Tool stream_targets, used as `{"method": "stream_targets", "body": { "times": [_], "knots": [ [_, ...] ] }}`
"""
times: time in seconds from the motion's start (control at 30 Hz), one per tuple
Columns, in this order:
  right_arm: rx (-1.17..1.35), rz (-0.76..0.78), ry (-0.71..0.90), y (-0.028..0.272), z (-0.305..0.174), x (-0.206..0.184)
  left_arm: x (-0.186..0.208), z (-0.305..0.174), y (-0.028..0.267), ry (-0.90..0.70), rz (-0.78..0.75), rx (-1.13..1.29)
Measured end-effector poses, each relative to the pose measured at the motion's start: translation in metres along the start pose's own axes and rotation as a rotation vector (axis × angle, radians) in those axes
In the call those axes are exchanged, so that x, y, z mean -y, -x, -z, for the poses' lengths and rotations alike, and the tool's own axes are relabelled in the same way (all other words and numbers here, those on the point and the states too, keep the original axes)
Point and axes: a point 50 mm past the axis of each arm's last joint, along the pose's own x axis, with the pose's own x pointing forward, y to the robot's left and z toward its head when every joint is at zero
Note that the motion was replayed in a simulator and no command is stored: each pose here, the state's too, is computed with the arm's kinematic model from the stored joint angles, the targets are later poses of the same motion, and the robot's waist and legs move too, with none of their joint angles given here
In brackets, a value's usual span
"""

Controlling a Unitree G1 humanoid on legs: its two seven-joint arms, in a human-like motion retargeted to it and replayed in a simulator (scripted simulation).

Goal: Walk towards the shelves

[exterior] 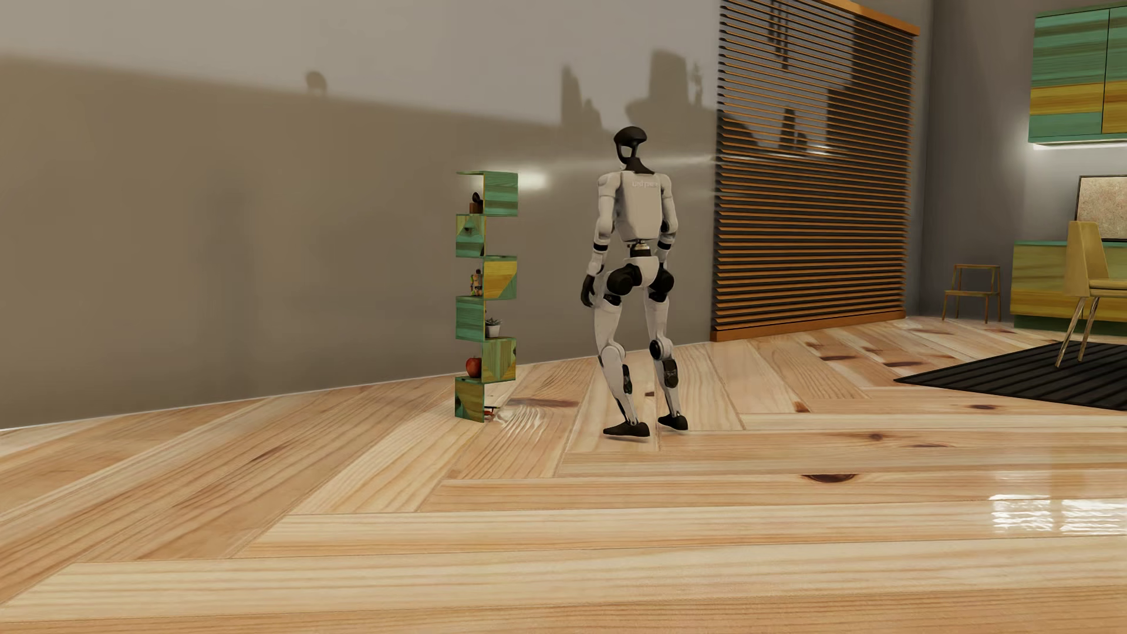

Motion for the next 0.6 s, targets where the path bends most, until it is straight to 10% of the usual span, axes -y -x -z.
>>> {"method": "stream_targets", "body": {
  "times": [0.27, 0.6],
  "knots": [
    [0.261, 0.082, -0.064, 0.008, -0.050, 0.013, -0.042, -0.073, 0.012, 0.090, -0.186, 0.314],
    [-0.013, 0.048, -0.098, 0.002, 0.001, -0.001, 0.006, -0.012, 0.002, 0.019, 0.023, 0.027]
  ]
}}
